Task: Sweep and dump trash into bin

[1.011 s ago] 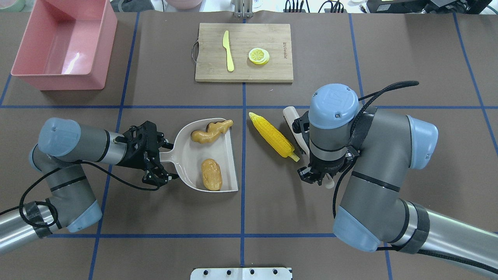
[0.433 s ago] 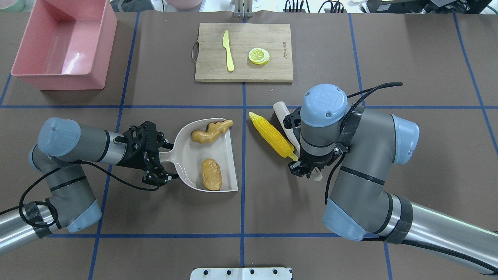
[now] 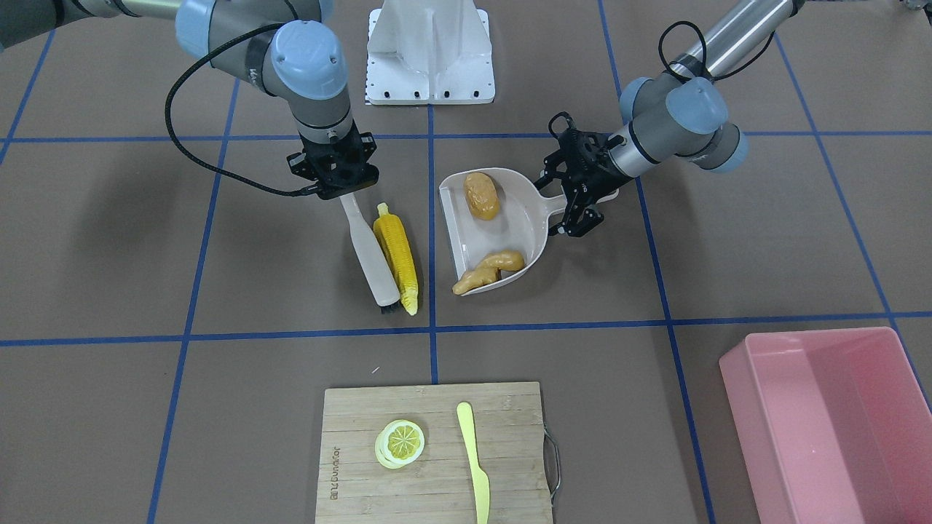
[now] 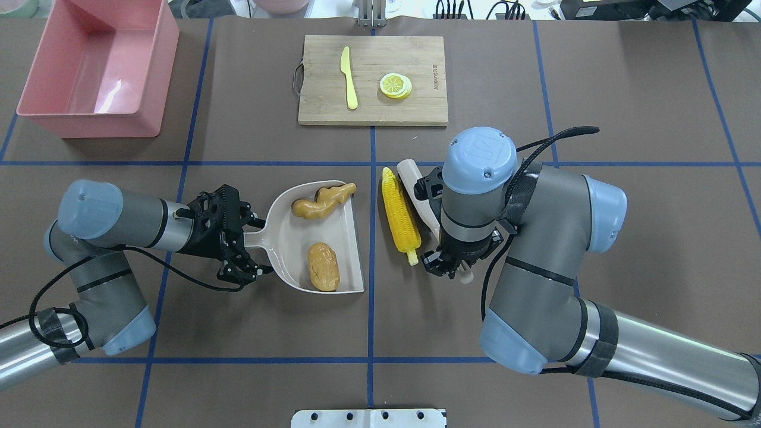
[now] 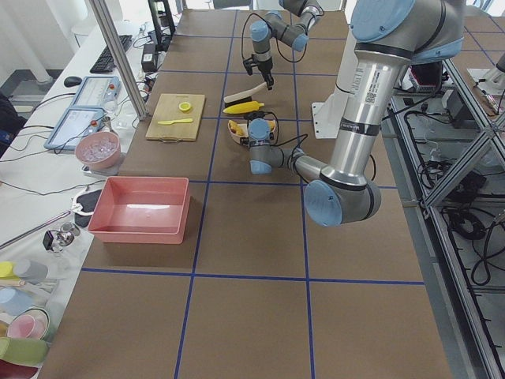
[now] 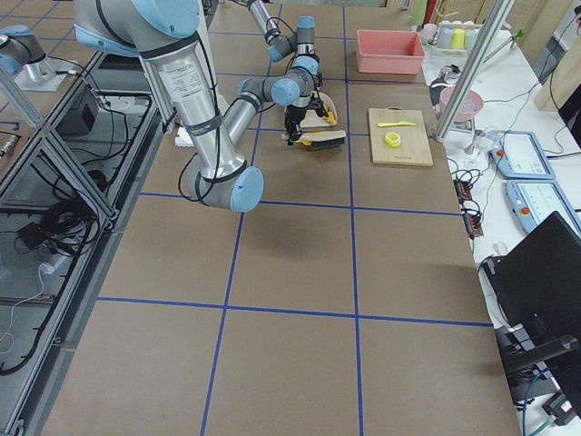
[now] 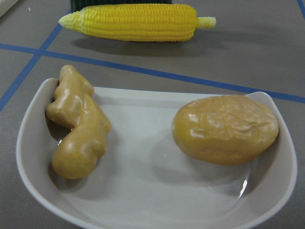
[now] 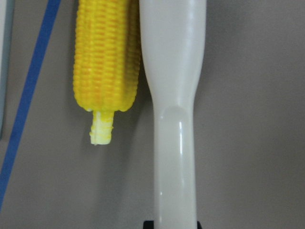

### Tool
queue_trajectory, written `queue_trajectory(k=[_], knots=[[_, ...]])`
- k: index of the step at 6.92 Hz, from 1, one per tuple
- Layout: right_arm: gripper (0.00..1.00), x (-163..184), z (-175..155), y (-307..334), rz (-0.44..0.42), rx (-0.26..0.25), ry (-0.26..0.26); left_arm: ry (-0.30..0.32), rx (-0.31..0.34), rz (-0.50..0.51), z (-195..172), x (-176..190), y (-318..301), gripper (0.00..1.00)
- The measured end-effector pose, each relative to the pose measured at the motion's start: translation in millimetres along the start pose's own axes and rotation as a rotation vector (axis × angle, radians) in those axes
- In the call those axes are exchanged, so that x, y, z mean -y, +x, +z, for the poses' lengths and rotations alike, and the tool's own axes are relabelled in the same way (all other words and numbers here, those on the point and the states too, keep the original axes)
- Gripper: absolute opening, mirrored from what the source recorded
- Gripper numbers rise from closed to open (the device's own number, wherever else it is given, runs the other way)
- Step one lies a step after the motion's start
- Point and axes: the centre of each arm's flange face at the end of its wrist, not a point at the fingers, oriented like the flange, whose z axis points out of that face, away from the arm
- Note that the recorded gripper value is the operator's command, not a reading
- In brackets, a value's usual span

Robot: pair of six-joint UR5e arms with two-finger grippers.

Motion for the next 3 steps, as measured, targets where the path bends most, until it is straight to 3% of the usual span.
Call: queue_trajectory(k=[3], knots=[[0.0,-1,-2,-17,-0.001,0.027,0.009,0.0,0.0,-0.001,0,0,0,0.98]])
